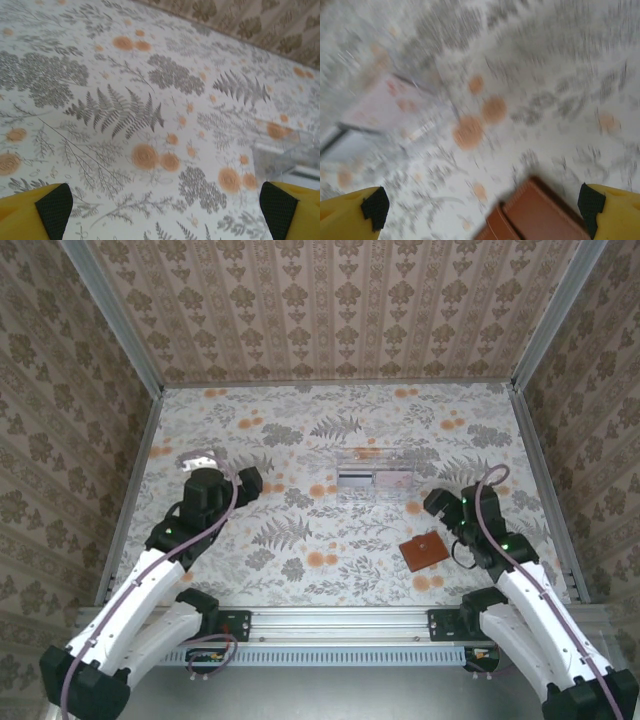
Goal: Take the credit cards out of the card holder
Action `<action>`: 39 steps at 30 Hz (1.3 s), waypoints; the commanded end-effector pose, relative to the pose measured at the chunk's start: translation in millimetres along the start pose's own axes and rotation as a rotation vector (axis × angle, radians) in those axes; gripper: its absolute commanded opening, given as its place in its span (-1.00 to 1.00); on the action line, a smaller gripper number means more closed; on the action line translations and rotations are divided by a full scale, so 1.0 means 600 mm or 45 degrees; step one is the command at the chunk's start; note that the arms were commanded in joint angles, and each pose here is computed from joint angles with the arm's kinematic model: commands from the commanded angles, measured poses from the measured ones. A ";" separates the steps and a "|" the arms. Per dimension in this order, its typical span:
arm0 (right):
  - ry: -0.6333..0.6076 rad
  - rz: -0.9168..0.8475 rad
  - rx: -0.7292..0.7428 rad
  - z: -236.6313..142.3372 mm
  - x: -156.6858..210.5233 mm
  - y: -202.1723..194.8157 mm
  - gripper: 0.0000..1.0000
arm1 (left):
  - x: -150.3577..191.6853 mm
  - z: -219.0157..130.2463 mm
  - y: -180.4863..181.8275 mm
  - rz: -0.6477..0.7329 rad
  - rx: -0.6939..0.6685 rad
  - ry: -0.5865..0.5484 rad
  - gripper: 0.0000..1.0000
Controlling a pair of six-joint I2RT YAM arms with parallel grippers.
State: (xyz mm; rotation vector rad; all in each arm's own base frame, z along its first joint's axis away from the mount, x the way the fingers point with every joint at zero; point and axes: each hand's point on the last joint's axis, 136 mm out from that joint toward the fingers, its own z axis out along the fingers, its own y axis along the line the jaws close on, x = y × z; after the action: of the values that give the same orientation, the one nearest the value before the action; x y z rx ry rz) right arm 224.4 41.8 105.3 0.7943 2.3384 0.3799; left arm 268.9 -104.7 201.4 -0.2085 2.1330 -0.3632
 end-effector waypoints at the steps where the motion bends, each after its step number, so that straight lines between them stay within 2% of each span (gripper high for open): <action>1: 0.139 -0.013 0.216 0.005 0.059 -0.054 1.00 | -0.007 -0.012 0.000 0.046 -0.047 0.001 1.00; 5: 0.186 -0.059 0.320 0.016 0.087 -0.076 1.00 | -0.006 -0.019 -0.011 0.064 -0.025 0.006 1.00; 9: 0.288 -0.055 0.233 0.040 0.129 -0.058 1.00 | -0.002 -0.020 -0.013 0.058 -0.020 0.012 1.00; 14: 0.329 -0.120 -0.002 0.047 0.163 0.021 1.00 | 0.004 -0.015 -0.015 0.052 -0.017 0.026 1.00; 21: 0.368 -0.173 -0.238 0.041 0.214 0.129 1.00 | 0.015 -0.010 -0.018 0.055 -0.010 0.056 1.00; 25: 0.406 -0.370 -0.243 0.041 0.236 0.187 1.00 | 0.017 -0.012 -0.022 0.058 0.001 0.066 1.00; 28: 0.383 -0.490 -0.178 0.031 0.224 0.195 1.00 | 0.016 -0.018 -0.023 0.069 0.003 0.077 1.00; 32: 0.267 -0.611 0.002 0.012 0.168 0.154 1.00 | 0.012 -0.025 -0.035 0.069 0.043 0.079 1.00; 39: 0.265 -0.584 0.157 0.023 0.094 0.073 1.00 | 0.011 -0.025 -0.052 0.098 0.072 0.091 1.00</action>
State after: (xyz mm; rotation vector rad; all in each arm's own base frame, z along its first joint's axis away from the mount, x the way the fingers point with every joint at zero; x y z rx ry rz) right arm 231.4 144.4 101.0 0.3223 2.5906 0.2785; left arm 252.9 -127.8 202.5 -0.0994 2.1998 -0.3687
